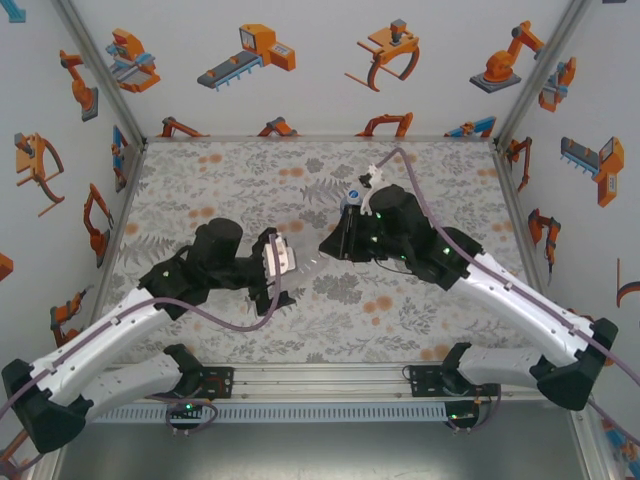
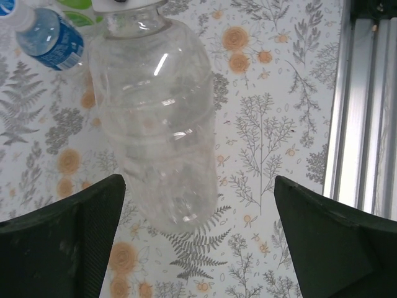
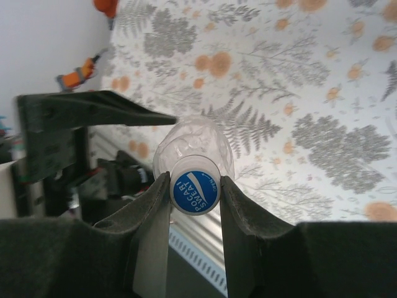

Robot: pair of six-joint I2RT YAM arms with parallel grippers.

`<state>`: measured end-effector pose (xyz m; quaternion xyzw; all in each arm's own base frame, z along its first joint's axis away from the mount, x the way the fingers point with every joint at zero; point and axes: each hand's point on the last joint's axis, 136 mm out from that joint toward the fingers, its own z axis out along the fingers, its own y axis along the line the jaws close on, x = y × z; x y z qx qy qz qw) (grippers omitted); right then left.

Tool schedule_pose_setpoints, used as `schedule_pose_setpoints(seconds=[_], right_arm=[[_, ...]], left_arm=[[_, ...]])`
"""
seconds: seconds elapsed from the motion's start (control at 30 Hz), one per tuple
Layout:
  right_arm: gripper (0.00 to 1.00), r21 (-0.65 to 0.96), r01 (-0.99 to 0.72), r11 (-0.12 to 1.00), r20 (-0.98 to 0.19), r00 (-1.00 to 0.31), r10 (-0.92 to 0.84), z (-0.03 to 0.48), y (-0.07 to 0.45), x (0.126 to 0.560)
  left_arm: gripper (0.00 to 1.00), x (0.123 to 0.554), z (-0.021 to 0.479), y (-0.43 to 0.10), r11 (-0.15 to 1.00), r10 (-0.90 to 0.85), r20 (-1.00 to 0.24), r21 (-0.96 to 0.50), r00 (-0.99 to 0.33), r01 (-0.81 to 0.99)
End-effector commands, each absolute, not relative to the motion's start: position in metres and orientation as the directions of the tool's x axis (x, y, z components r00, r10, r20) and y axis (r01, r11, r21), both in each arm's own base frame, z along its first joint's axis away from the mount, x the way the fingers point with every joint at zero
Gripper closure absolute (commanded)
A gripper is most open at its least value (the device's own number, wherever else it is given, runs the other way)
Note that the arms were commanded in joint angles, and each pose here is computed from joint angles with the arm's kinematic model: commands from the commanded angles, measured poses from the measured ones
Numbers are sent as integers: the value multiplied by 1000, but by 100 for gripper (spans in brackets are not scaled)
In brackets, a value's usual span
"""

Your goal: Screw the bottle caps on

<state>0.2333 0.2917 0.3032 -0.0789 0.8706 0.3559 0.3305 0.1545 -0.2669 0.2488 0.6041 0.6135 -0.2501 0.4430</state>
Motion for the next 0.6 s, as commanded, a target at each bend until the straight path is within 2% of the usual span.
schedule_pose_setpoints(seconds=[0.0, 0.2, 0.57], right_arm=[[100, 397, -428, 812, -722, -692, -12, 305, 287, 255], [100, 218, -486, 846, -755, -634, -169, 291, 307, 298], [100, 45, -536, 843, -696, -622, -359, 244, 339, 381]], left_arm=[[3, 156, 241, -253, 206, 548, -832, 237, 88, 949], [3, 159, 237, -232, 294, 553, -832, 252, 51, 922], [3, 150, 226, -216, 334, 532, -846, 233, 21, 914]])
